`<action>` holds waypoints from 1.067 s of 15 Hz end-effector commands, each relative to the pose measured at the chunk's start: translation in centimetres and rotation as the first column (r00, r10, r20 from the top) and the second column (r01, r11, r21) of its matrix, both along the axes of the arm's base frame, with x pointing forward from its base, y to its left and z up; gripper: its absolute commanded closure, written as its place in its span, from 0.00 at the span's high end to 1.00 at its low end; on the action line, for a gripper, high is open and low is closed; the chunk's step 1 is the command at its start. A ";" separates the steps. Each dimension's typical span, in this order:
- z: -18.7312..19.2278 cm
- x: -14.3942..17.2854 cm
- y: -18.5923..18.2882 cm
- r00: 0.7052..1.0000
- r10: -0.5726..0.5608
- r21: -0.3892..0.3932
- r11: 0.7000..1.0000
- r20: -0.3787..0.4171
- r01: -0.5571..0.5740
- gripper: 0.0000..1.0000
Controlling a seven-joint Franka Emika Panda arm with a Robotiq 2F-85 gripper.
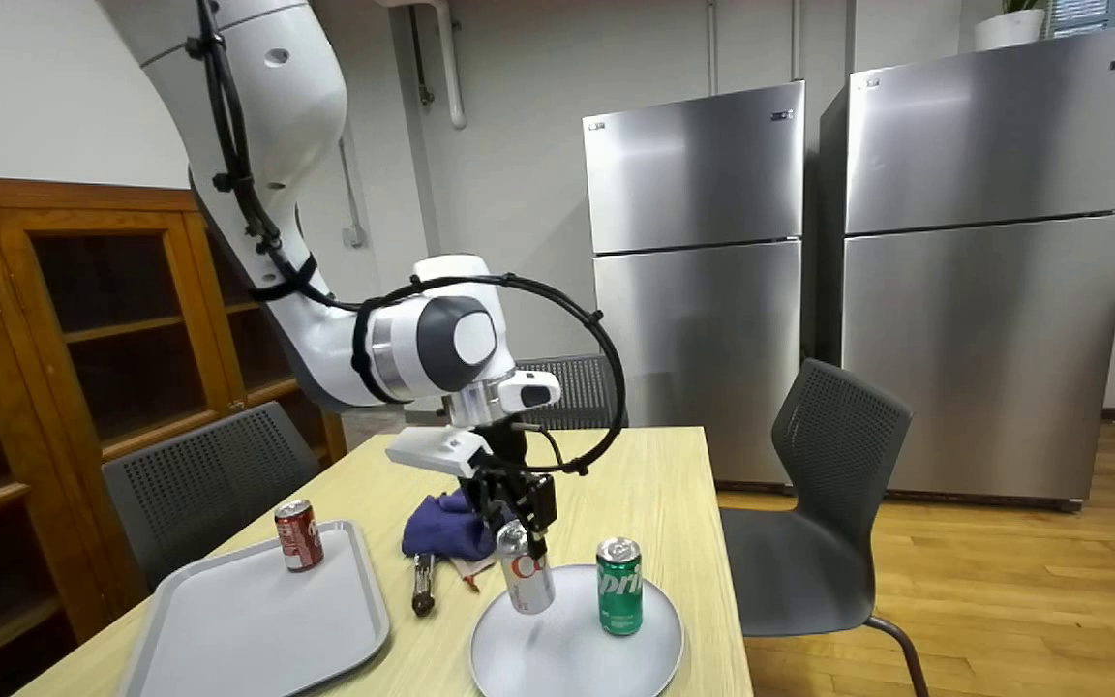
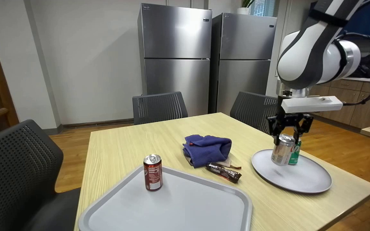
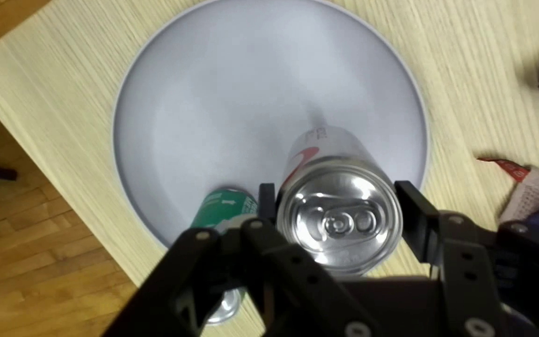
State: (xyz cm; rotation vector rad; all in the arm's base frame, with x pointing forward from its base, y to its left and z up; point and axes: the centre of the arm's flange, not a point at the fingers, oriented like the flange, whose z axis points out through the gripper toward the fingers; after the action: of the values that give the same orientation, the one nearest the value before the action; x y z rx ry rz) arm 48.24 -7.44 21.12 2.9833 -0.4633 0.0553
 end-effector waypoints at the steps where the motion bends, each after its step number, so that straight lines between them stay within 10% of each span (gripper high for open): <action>1: 3.0 0.2 4.3 0.998 0.049 -0.029 0.998 0.028 -0.048 0.39; 16: 4.9 2.6 26.1 0.923 0.382 -0.035 0.924 0.047 -0.381 0.39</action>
State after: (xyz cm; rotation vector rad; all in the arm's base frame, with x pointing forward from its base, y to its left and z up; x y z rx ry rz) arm 49.62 15.16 25.31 3.0234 0.0539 0.1853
